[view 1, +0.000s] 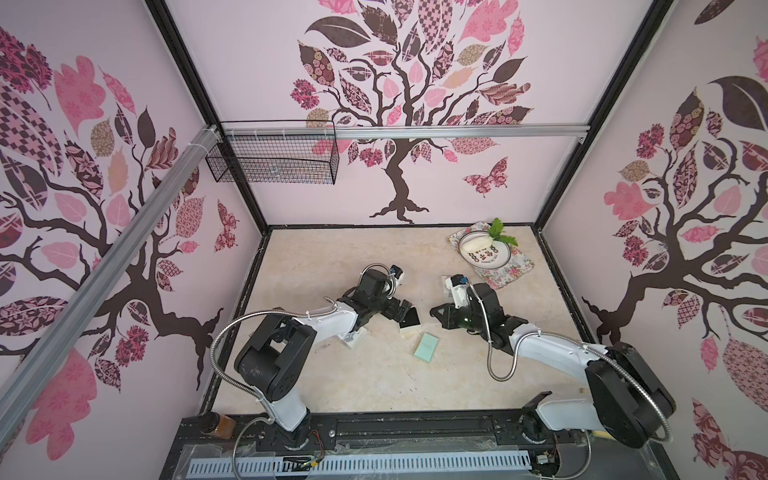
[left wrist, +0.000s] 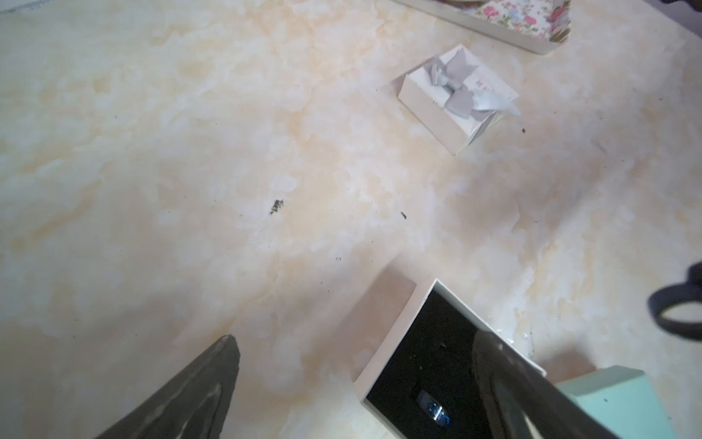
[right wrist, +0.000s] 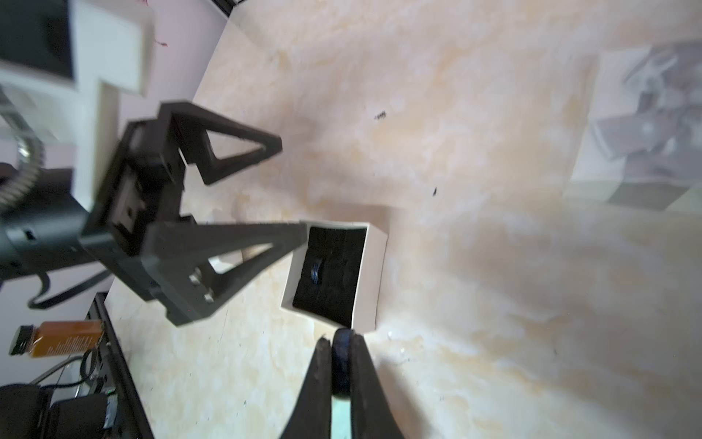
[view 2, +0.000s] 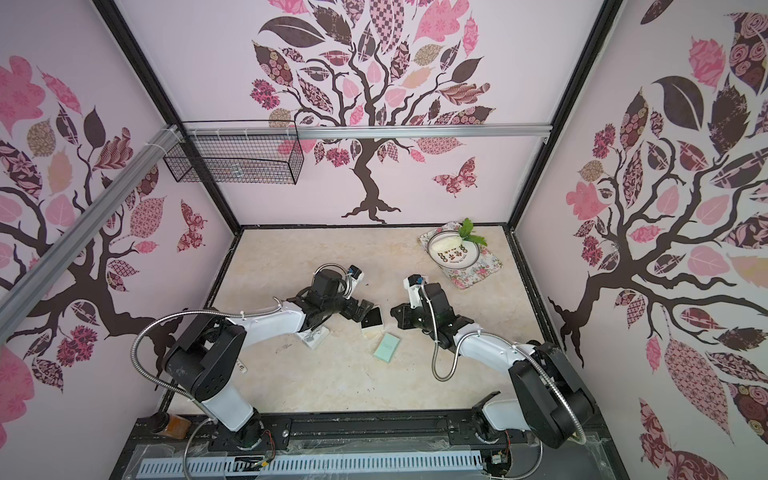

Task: Take the rings out of the lift-off lid box
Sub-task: Place the ring at the center of the board, then take out the ring from the jewelry box.

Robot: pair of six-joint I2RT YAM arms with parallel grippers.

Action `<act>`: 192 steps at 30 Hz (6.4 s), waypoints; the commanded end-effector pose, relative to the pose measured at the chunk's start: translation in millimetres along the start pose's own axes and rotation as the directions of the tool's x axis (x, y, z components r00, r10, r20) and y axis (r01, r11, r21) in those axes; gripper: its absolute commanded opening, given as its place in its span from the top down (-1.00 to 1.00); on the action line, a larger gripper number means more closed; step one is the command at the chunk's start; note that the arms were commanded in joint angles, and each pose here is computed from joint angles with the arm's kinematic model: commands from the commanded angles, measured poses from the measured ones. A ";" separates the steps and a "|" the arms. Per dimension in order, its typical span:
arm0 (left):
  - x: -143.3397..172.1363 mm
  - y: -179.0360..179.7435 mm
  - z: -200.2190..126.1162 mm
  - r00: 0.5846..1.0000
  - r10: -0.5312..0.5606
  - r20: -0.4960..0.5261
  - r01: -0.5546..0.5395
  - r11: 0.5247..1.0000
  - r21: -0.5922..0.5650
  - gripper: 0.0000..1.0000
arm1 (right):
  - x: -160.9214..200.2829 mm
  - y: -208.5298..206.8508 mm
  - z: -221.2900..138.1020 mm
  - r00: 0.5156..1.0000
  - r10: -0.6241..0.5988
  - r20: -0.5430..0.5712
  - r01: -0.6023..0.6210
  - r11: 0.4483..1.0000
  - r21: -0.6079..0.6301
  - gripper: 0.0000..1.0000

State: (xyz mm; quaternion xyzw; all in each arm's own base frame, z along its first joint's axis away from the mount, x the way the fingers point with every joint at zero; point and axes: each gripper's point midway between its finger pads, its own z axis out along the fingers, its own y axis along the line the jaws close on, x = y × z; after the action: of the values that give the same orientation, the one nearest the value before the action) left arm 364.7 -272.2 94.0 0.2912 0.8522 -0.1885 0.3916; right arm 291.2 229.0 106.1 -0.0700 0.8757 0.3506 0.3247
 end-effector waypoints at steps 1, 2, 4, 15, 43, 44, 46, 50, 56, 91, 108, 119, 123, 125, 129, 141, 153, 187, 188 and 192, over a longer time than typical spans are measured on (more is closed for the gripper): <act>-7.6 -2.0 -8.9 0.999 0.031 0.036 -0.031 1.000 -0.001 -0.97 | 11.2 -6.2 -9.9 0.994 0.107 0.007 -0.107 0.994 -0.008 1.00; -6.4 -1.8 -10.1 0.999 0.031 0.035 -0.031 1.000 -0.002 -0.97 | 12.1 -14.0 -11.0 0.989 0.149 0.018 -0.149 0.989 -0.011 1.00; -3.5 -1.4 -11.8 0.999 0.029 0.031 -0.029 1.000 -0.005 -0.97 | 16.2 -25.7 -12.0 0.971 0.238 0.007 -0.238 0.970 -0.039 1.00; 15.2 0.2 -18.0 1.000 0.025 0.004 -0.025 1.000 -0.019 -0.97 | 43.0 -33.2 -22.5 0.945 0.317 -0.078 -0.323 0.943 -0.081 1.00; 13.9 11.9 -25.6 1.000 0.007 0.015 -0.006 0.999 -0.052 -0.96 | 158.2 91.7 14.8 0.871 -0.018 -0.492 -0.157 0.937 -0.313 1.00; 13.9 11.5 -25.4 1.000 0.004 0.015 -0.004 0.999 -0.049 -0.96 | 161.1 92.8 16.3 0.865 -0.019 -0.501 -0.161 0.936 -0.313 1.00; 13.9 10.7 -24.6 1.000 0.001 0.015 -0.001 0.999 -0.044 -0.96 | 165.2 91.7 19.7 0.857 -0.015 -0.516 -0.166 0.938 -0.303 1.00; 14.1 11.0 -23.5 1.000 0.004 0.012 -0.003 0.999 -0.044 -0.96 | 171.1 84.9 25.9 0.842 0.008 -0.539 -0.180 0.947 -0.267 1.00; 15.3 10.2 -22.1 1.000 0.002 0.009 -0.001 0.999 -0.039 -0.97 | 176.4 76.9 31.8 0.832 0.033 -0.553 -0.187 0.956 -0.225 0.96; 13.5 23.9 -37.1 0.999 0.005 0.034 -0.002 0.996 -0.087 -0.97 | 81.1 132.4 -15.4 0.930 -0.175 -0.324 0.071 0.948 -0.309 -0.99; 4.4 19.8 -19.6 0.996 -0.025 0.083 0.026 1.000 -0.003 -0.96 | -0.2 64.9 47.1 0.954 -0.234 -0.186 0.245 0.969 0.039 0.10; 11.5 19.5 -10.3 0.997 -0.032 0.069 0.031 0.999 0.009 -0.96 | 3.8 43.9 87.8 0.951 -0.205 -0.230 0.235 0.965 0.115 0.35; 13.3 20.3 -8.6 0.997 -0.035 0.066 0.035 0.999 0.008 -0.97 | 7.2 38.5 96.4 0.949 -0.196 -0.248 0.233 0.964 0.131 0.37; 14.0 20.3 -7.5 0.997 -0.035 0.064 0.035 0.999 0.007 -0.97 | 9.5 36.3 100.2 0.946 -0.192 -0.260 0.233 0.963 0.136 0.38; 15.9 20.9 -5.1 0.997 -0.038 0.061 0.038 0.999 0.006 -0.97 | 14.5 33.0 106.6 0.943 -0.180 -0.281 0.226 0.964 0.141 0.42; 21.9 22.4 -1.1 0.998 -0.045 0.047 0.045 0.999 0.000 -0.97 | 22.0 24.7 119.4 0.939 -0.163 -0.304 0.218 0.963 0.157 0.47; 25.9 22.8 0.6 0.998 -0.050 0.039 0.050 0.999 0.000 -0.97 | 34.4 12.9 124.5 0.930 -0.145 -0.338 0.216 0.960 0.180 0.50; 59.7 16.1 9.0 0.993 -0.115 -0.040 0.116 0.992 0.038 -0.97 | 8.5 47.6 98.0 0.959 -0.180 -0.221 0.200 0.977 0.076 1.00; 61.9 16.0 9.2 0.992 -0.117 -0.044 0.119 0.992 0.037 -0.96 | 7.4 48.1 96.9 0.960 -0.180 -0.215 0.199 0.977 0.074 1.00; 64.3 16.1 10.4 0.992 -0.119 -0.051 0.120 0.992 0.036 -0.96 | 5.5 49.9 94.1 0.964 -0.178 -0.197 0.195 0.978 0.068 1.00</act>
State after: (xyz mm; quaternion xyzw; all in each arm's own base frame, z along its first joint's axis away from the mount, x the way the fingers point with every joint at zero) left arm 352.7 -245.0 47.7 0.2519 0.8699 -0.2176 0.3640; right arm 314.1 321.7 50.0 -0.1755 0.9220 0.2460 0.2422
